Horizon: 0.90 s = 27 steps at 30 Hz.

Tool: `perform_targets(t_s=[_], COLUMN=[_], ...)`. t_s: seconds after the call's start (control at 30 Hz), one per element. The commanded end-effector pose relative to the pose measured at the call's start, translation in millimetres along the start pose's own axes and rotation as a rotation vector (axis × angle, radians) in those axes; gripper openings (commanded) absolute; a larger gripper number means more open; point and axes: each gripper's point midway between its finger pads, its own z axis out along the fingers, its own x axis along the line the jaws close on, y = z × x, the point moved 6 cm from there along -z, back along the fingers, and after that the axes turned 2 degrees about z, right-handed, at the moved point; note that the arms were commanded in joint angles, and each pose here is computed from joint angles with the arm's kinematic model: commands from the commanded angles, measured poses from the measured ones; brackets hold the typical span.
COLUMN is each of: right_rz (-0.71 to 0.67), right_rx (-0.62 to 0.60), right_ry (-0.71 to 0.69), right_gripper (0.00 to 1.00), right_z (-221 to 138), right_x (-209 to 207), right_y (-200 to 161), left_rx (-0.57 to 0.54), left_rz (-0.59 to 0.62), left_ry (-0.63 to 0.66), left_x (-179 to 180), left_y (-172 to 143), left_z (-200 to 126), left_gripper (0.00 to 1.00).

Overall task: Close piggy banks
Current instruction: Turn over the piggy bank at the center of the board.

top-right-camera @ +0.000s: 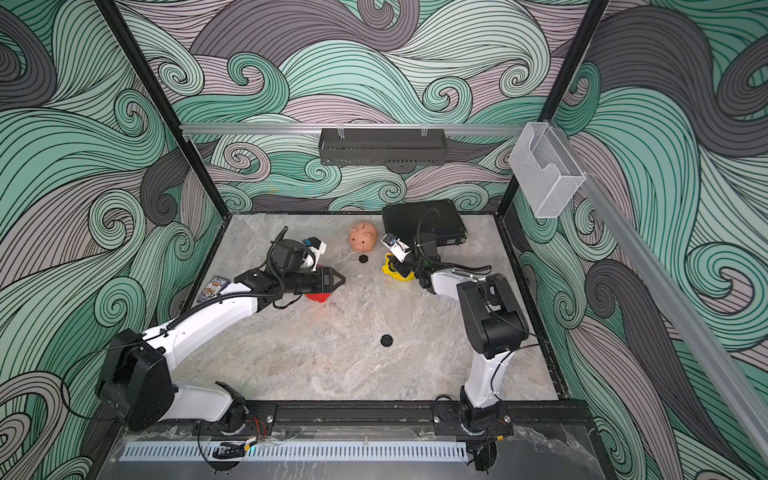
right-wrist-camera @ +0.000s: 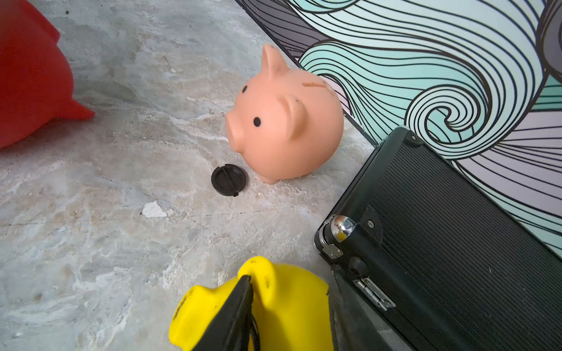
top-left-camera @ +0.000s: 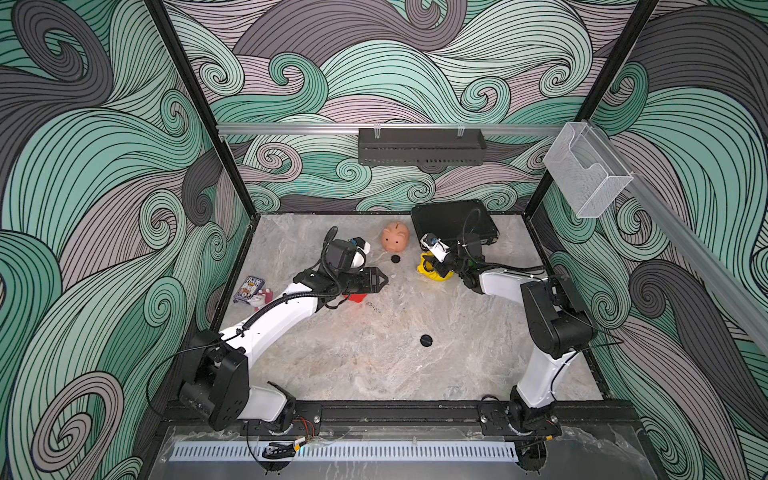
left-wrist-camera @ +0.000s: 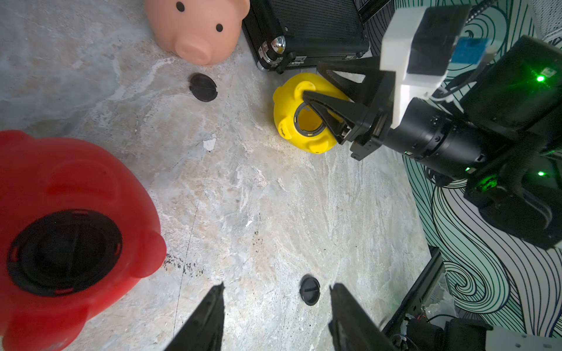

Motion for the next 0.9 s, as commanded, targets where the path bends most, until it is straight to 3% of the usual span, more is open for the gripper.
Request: perform_targets(t_s=[0.0, 0.6, 0.87], right_rz=[0.168, 0.365, 0.451], right_rx=[0.194, 0.28, 0.38], right_ry=[0.036, 0.035, 0.054], right_gripper=[0.44, 0.43, 0.43], right_z=[-0.7, -10.8, -8.5], right_x=[7.1, -17.4, -20.4], right_y=[-30.5, -22.6, -30.0], left_rx=[0.018, 0.03, 0.06], left_rz=[-0.001, 0.01, -0.003], left_ry=[0.001, -0.025, -0.017], left_x=[5.4, 1.7, 6.5], left_y=[-3.9, -2.4, -4.7], left_z=[3.6, 4.7, 15.5], left_gripper=[0.56, 0.56, 0.56])
